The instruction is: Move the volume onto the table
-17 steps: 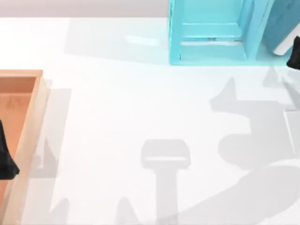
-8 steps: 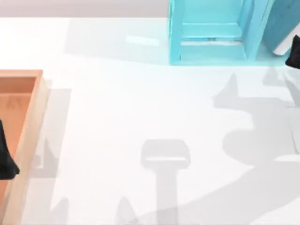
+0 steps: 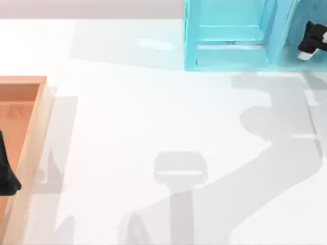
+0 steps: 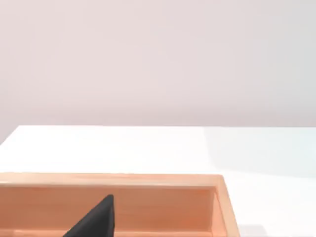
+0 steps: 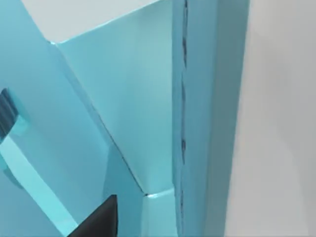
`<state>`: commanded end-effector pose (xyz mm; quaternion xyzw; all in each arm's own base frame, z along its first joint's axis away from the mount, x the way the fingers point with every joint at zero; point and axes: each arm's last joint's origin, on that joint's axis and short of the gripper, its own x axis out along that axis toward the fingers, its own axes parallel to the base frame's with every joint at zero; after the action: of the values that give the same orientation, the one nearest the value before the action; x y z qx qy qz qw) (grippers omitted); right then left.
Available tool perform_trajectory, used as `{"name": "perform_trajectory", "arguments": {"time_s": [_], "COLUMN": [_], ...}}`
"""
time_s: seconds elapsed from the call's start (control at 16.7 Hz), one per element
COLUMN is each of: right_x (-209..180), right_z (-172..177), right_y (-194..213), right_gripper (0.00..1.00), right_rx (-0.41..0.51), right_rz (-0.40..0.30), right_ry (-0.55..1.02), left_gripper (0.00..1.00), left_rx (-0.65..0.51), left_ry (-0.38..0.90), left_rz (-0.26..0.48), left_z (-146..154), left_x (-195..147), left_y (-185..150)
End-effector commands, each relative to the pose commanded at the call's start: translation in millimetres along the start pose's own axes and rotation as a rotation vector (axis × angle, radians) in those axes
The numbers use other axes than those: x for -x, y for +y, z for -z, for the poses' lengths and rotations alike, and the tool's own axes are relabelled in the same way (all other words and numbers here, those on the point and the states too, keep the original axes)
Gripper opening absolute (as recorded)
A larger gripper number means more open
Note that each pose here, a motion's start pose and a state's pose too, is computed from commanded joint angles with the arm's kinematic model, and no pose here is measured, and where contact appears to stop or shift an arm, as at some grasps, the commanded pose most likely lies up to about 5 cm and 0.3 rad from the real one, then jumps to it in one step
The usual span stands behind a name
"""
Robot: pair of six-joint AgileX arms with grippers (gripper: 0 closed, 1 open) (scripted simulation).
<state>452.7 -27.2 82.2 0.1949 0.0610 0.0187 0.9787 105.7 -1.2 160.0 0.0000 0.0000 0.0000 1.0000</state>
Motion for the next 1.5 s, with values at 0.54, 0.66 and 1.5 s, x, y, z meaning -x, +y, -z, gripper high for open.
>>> {"name": "perform_trajectory", "arguments": {"time_s": [0.54,0.66,1.5], "right_x": [-22.2,-22.2,-22.2], "right_z": [0.0,0.0,0.0], "right_y": [0.9,0.9,0.9], "right_gripper": [0.92,0.77,0.00], "right_rx": [0.000,0.000,0.000], "right_rz": [0.001,0.001,0.001], "right_ry": [0.002,0.002,0.002], "left_gripper": [1.00,1.00,1.00], "left_rx": [0.000,0.000,0.000], "left_ry": [0.000,0.000,0.000], "left_rz": [0.000,0.000,0.000], "left_z": [0.0,0.0,0.0], "left_x": [0.0,0.0,0.0], "left_y": [0.0,0.0,0.0]}}
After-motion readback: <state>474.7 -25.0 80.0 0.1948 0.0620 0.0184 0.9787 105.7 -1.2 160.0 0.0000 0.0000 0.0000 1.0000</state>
